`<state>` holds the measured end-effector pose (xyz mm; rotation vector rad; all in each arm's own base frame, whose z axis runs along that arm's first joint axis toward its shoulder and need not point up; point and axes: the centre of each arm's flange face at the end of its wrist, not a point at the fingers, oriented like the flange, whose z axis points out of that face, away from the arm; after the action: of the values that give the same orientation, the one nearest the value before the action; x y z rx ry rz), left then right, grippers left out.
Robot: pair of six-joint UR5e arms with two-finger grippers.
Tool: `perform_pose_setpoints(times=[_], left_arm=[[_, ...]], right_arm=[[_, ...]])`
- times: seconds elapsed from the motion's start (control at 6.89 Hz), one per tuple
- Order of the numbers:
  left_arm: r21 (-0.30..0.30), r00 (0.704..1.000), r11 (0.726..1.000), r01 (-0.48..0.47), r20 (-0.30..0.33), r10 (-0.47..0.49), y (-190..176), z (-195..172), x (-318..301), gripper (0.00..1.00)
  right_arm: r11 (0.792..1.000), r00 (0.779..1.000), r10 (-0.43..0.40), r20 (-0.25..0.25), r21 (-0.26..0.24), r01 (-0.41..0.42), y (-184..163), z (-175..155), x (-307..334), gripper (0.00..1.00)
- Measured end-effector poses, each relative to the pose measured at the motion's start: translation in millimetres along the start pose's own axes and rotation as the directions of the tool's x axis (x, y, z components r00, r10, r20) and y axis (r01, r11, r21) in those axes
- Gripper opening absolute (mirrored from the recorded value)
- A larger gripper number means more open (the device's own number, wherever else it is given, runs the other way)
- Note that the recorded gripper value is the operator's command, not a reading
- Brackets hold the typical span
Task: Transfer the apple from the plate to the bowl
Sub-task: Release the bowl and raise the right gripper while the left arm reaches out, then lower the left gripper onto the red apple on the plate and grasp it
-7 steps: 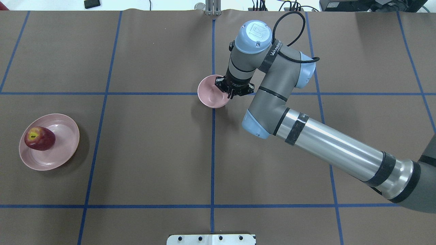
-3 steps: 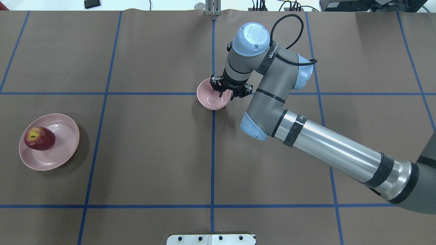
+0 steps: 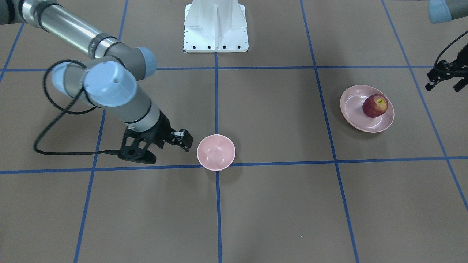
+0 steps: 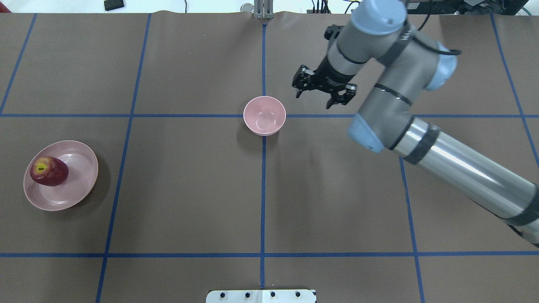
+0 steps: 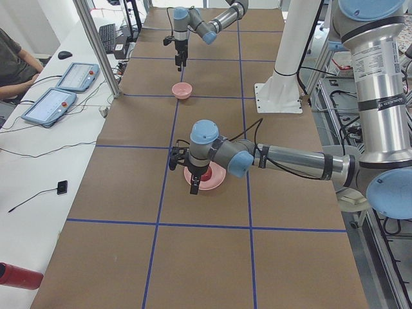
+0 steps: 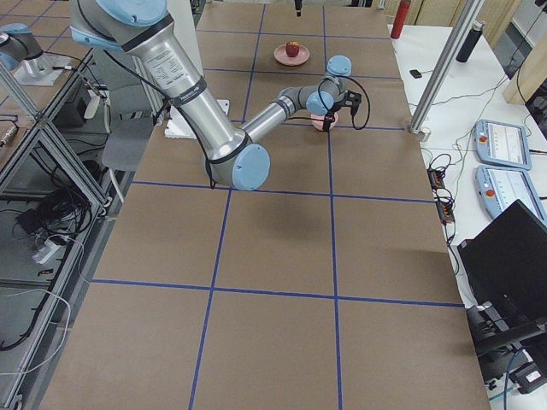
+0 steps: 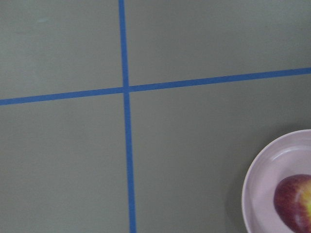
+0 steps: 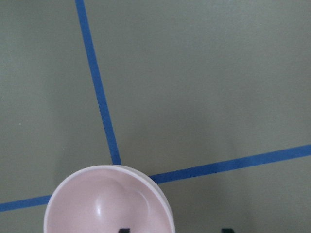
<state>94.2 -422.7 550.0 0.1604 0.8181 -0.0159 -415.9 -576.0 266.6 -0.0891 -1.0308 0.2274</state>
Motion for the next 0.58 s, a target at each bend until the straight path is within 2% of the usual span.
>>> perform_pose_setpoints(times=[0.15, 0.29, 0.58], left_arm=[[-0.024, 1.0, 1.0, -0.016, -0.027, 0.015, 5, 24, 38, 0.97], [-0.041, 0.998, 0.998, -0.046, -0.04, 0.045, 11, 42, 66, 0.97], [-0.074, 0.995, 0.993, -0.094, -0.051, 0.09, 21, 63, 92, 0.98]], right_arm=[[0.999, 0.999, -0.042, 0.016, -0.017, 0.043, -3, -29, 53, 1.0], [0.997, 0.997, -0.073, 0.02, -0.024, 0.073, -3, -42, 83, 1.0], [0.996, 0.996, -0.088, 0.017, -0.027, 0.089, -3, -46, 99, 1.0]])
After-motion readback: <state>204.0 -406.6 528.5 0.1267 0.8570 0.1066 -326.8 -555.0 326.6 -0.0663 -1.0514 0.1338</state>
